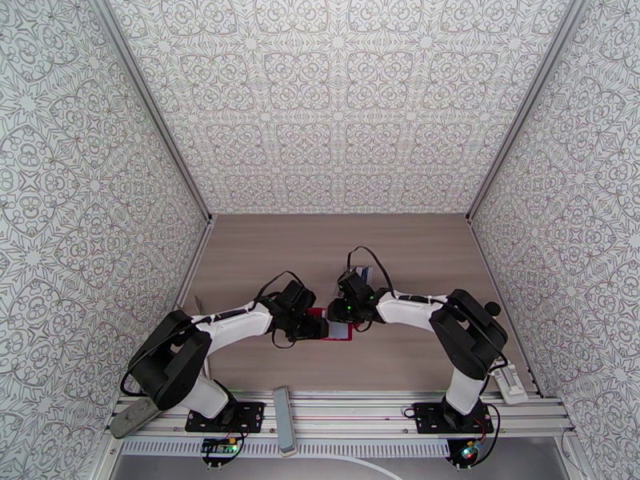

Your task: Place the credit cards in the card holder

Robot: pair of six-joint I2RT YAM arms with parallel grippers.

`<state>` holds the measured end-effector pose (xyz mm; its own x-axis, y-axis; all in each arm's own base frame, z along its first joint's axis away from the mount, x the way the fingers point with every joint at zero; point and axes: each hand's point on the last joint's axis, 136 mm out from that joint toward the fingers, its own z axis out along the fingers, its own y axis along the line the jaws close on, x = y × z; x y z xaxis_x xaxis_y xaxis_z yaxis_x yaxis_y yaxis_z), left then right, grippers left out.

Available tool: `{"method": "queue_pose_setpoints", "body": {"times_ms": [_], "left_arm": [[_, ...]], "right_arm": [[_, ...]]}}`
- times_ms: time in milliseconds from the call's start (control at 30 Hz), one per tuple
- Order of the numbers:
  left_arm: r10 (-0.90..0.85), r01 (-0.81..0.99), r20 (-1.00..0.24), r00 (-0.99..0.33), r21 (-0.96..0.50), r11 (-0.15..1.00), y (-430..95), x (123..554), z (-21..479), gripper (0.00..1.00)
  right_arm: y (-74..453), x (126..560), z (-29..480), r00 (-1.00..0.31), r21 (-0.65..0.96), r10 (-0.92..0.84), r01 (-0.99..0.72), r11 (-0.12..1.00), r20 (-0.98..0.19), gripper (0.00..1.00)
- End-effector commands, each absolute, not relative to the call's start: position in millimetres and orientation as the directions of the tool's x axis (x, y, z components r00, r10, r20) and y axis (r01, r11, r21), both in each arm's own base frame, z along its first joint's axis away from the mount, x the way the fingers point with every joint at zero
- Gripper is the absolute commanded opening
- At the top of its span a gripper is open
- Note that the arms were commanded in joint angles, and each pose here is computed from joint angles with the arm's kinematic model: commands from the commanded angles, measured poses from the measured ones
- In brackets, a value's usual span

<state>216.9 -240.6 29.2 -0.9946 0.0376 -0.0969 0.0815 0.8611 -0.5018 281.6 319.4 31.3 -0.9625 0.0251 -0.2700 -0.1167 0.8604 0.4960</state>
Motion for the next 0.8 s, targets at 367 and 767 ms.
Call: {"method": "queue_pose_setpoints", "body": {"times_ms": [367,767], "left_arm": [[0.045,0.079,-0.077,-0.996,-0.520,0.851,-242.8,212.5,13.9,0.74],[0.041,0.085,-0.089,-0.995,-0.576,0.813,-250.6,213.5,20.8,0.75]], "right_arm": [[333.5,259.2,22.2,-0.981,0.548,0.019,-0.092,0.831,-0.194,0.39],[347.4,254.0,29.4,-0.982,0.587,0.015,-0.100,0.804,-0.188,0.39]]}}
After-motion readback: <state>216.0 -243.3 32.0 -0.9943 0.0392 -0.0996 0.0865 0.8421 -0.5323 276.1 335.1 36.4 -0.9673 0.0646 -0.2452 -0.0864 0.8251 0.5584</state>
